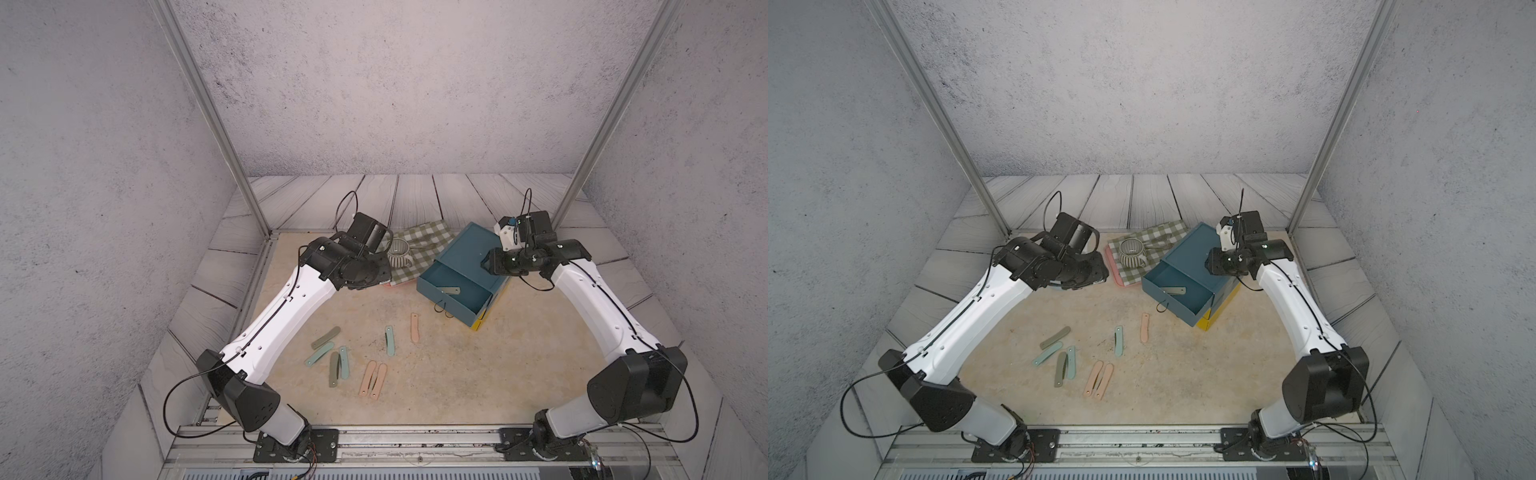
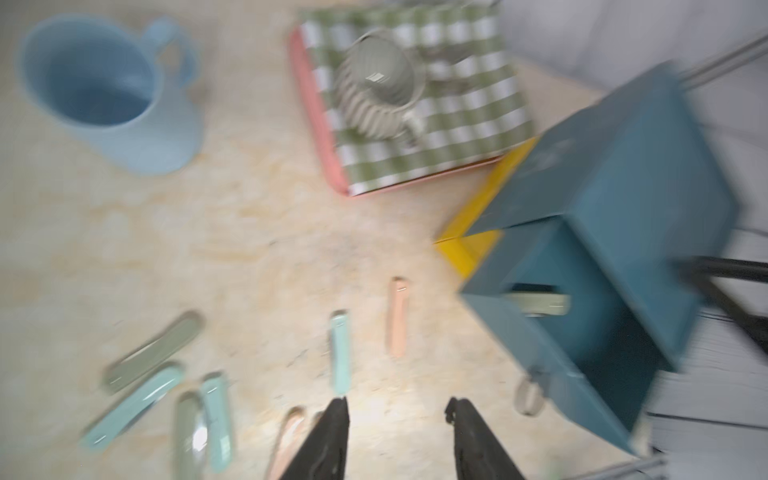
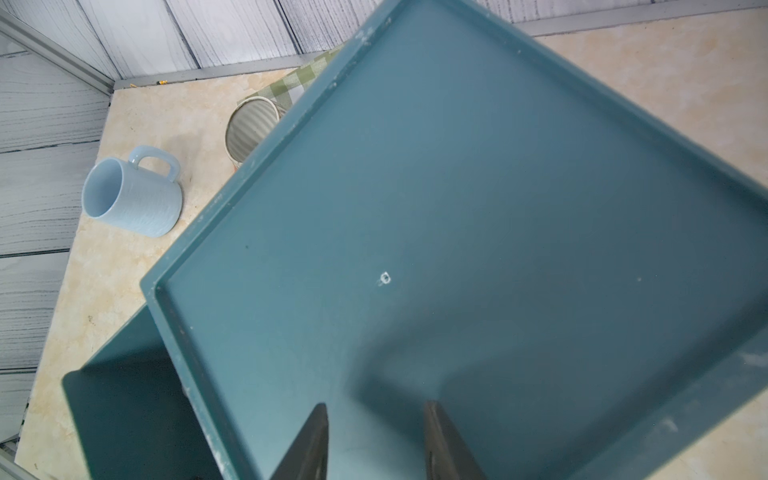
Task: Place the fruit knives into the drawer by color
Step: Pick up the fruit knife from the center of the board.
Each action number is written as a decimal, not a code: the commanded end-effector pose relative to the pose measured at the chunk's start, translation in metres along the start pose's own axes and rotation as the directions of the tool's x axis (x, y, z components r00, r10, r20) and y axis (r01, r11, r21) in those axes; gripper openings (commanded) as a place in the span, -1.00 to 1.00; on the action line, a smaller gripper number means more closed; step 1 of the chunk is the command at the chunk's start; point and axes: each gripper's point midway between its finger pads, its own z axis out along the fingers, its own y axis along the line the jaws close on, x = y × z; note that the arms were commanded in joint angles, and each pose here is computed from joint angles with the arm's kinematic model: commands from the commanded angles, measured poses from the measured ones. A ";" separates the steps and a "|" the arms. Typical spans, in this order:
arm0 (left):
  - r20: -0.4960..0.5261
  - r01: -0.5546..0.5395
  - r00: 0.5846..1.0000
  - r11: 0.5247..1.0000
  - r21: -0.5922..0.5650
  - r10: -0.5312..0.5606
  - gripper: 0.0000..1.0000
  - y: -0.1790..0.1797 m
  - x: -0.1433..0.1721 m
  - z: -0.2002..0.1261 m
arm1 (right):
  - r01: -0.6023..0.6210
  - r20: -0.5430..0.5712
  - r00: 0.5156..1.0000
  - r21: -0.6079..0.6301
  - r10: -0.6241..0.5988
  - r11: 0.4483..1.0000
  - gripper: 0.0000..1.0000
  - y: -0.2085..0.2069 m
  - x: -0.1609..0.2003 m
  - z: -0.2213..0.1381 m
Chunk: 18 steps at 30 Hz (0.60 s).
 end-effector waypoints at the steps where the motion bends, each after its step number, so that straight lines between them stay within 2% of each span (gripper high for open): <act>1: -0.131 -0.182 0.979 0.965 -0.191 0.159 -0.08 0.056 0.036 0.026 | -0.044 -0.221 0.973 0.079 0.061 0.996 -0.21 -0.019 0.057 0.013; 6: -0.202 -0.256 0.960 0.900 -0.353 0.194 -0.06 0.100 0.052 0.049 | -0.044 -0.233 0.970 0.087 0.063 0.995 -0.20 -0.021 0.061 0.014; 10: -0.282 -0.285 0.944 0.861 -0.422 0.174 -0.06 0.128 0.061 0.073 | -0.046 -0.238 0.969 0.092 0.066 0.995 -0.19 -0.022 0.064 0.014; 13: -0.337 -0.266 0.935 0.851 -0.453 0.113 -0.06 0.152 0.065 0.090 | -0.047 -0.242 0.968 0.089 0.067 0.995 -0.20 -0.022 0.065 0.015; 18: -0.364 -0.198 0.931 0.869 -0.453 0.022 -0.06 0.180 0.068 0.121 | -0.046 -0.248 0.966 0.091 0.068 0.995 -0.19 -0.023 0.067 0.016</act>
